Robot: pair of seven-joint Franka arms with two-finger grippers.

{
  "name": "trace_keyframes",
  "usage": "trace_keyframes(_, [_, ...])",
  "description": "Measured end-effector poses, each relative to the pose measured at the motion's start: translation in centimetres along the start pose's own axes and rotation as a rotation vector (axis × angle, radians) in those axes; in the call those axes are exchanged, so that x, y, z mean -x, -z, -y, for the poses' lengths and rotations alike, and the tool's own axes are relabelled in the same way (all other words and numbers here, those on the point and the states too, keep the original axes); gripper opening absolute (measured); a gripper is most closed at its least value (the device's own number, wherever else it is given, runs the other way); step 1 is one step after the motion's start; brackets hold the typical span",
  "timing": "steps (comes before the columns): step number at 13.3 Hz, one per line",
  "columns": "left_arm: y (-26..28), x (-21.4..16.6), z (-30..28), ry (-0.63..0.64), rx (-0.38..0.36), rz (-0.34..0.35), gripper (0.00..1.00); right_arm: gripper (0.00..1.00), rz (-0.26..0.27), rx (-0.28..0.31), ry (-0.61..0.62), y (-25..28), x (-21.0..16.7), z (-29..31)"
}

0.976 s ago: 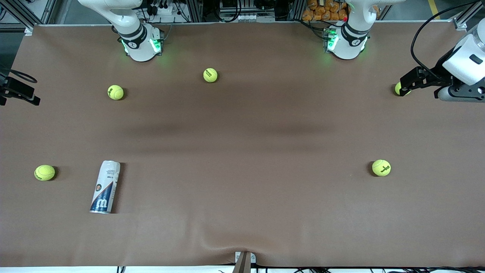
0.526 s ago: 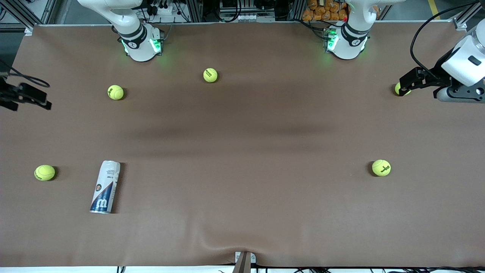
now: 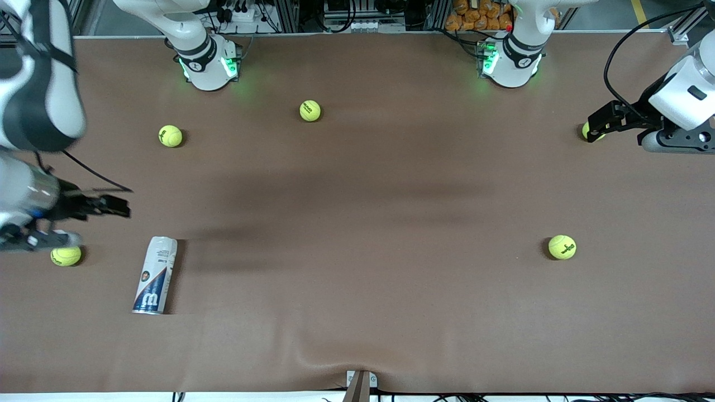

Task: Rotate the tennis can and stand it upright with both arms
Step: 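Lower the right gripper and close it around the can body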

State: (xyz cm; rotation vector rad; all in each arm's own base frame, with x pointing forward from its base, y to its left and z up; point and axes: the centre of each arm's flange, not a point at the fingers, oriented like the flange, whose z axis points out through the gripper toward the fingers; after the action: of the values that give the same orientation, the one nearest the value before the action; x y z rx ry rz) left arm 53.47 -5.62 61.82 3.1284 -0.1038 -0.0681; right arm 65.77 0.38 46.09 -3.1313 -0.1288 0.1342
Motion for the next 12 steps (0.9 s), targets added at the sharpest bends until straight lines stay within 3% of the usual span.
trace_keyframes(8, [-0.7,-0.3,0.1,0.001,0.001,0.014,1.0,1.0,0.068,0.012,0.087,-12.4,-4.1,1.2])
trace_keyframes(12, [-1.3,-0.6,0.1,0.002,0.001,0.025,1.0,1.0,0.038,0.022,0.094,-16.3,-5.5,1.2])
